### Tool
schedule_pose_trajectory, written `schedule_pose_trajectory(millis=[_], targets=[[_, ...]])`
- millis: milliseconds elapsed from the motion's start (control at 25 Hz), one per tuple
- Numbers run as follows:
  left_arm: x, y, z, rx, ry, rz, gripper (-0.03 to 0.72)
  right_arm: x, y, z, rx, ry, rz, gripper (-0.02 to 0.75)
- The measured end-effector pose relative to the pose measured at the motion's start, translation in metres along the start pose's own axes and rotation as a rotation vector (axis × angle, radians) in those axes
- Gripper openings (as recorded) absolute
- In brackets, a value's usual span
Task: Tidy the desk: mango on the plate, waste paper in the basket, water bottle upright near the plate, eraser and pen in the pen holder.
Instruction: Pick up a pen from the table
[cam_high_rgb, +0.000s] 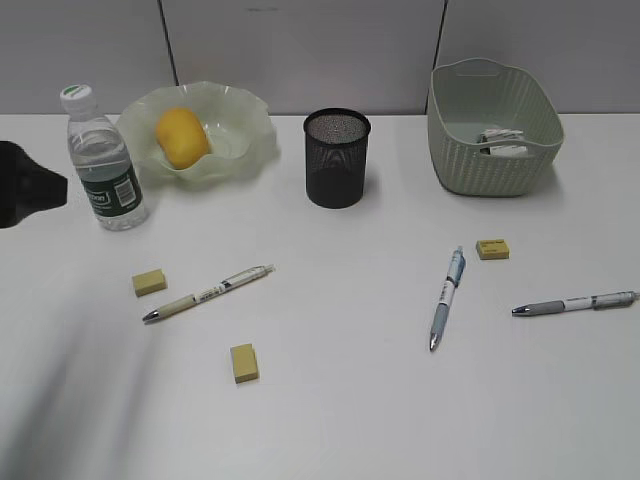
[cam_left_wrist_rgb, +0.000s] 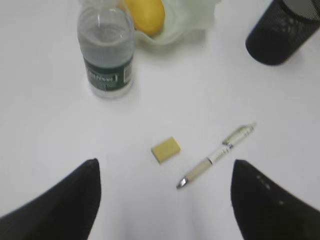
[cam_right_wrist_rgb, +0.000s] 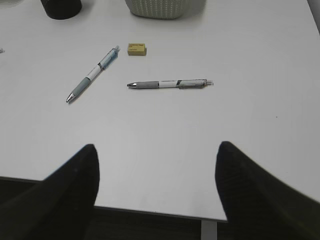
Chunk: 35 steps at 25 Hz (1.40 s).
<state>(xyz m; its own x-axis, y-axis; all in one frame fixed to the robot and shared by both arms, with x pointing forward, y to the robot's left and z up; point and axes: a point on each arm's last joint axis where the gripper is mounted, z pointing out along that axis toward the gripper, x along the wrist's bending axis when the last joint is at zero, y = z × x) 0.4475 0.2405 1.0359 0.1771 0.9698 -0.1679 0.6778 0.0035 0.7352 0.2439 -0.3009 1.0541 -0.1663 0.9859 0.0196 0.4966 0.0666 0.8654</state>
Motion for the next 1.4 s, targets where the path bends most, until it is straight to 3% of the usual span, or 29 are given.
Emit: schedule_pose_trajectory(millis=[320,440,680,1000,1400], targets=[[-0.003,-0.017,-0.085,0.318,0.024,0.079,0.567,0.0,0.0,0.0,0.0,0.0,0.0,0.568],[-0.001,-0.032,-0.116,0.341,0.029,0.092,0.564,0.0,0.0,0.0,0.0,0.0,0.0,0.568],[0.001,-0.053,-0.158,0.182,0.011,0.106,0.558,0.0,0.0,0.0,0.0,0.002,0.0,0.568],[0.008,-0.101,-0.184,0.0,-0.011,0.122,0.556,0.0,0.0,0.0,0.0,0.002,0.0,0.568],[0.012,-0.12,-0.179,-0.042,-0.014,0.174,0.554,0.0,0.0,0.0,0.0,0.002,0.0,0.568]])
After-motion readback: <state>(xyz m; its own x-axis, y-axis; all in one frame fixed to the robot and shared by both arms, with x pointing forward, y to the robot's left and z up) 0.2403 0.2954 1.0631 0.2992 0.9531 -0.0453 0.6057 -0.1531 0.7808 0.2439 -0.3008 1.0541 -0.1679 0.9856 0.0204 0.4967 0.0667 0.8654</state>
